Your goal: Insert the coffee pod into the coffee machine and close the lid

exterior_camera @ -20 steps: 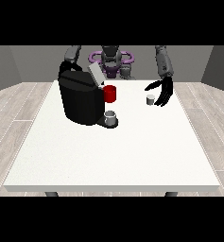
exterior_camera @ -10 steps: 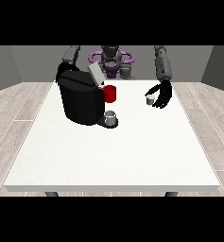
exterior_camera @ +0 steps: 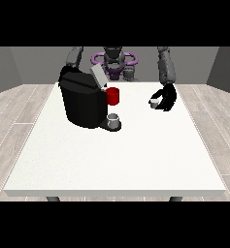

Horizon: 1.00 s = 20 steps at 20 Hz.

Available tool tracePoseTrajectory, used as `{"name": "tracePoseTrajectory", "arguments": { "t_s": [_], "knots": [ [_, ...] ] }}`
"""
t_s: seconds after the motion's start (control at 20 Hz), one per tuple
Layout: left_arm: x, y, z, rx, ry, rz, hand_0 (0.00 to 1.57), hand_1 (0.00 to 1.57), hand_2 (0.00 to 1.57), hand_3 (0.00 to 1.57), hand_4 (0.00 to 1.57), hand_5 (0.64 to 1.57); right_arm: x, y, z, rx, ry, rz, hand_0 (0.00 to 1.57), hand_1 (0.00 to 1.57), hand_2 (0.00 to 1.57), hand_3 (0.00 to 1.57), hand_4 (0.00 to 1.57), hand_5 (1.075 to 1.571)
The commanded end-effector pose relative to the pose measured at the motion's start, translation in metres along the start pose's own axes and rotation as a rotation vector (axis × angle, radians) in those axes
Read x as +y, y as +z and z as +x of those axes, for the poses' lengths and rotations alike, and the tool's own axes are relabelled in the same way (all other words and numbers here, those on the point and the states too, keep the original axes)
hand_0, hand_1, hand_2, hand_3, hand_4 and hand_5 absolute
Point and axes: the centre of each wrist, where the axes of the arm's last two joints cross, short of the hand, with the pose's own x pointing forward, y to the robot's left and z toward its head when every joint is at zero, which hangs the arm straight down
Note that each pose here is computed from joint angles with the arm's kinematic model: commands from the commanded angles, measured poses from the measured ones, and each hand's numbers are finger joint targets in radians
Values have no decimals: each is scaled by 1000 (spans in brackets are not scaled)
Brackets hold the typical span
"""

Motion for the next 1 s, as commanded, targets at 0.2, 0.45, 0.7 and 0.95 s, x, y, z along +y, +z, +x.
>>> {"name": "tracePoseTrajectory", "arguments": {
  "t_s": [0.2,0.45,0.7,0.95],
  "knots": [
    [9,-13,6,-31,-60,22,1225,1225,1358,1305,473,1571,11,-4,7,-14,-8,28,0,0,0,0,414,1571],
    [16,-25,34,-144,-27,-86,1477,1477,1470,1410,632,1571,-9,3,-15,90,-16,-14,0,0,0,0,429,1571],
    [33,-44,77,-231,-14,-126,1323,1323,1383,1352,581,1571,-14,0,-35,126,19,-43,0,0,0,0,493,1571],
    [53,-56,103,-283,-43,-110,1235,1235,1323,1291,571,1571,-21,-4,-31,107,-11,-21,0,0,0,0,443,1571]
  ]
}}
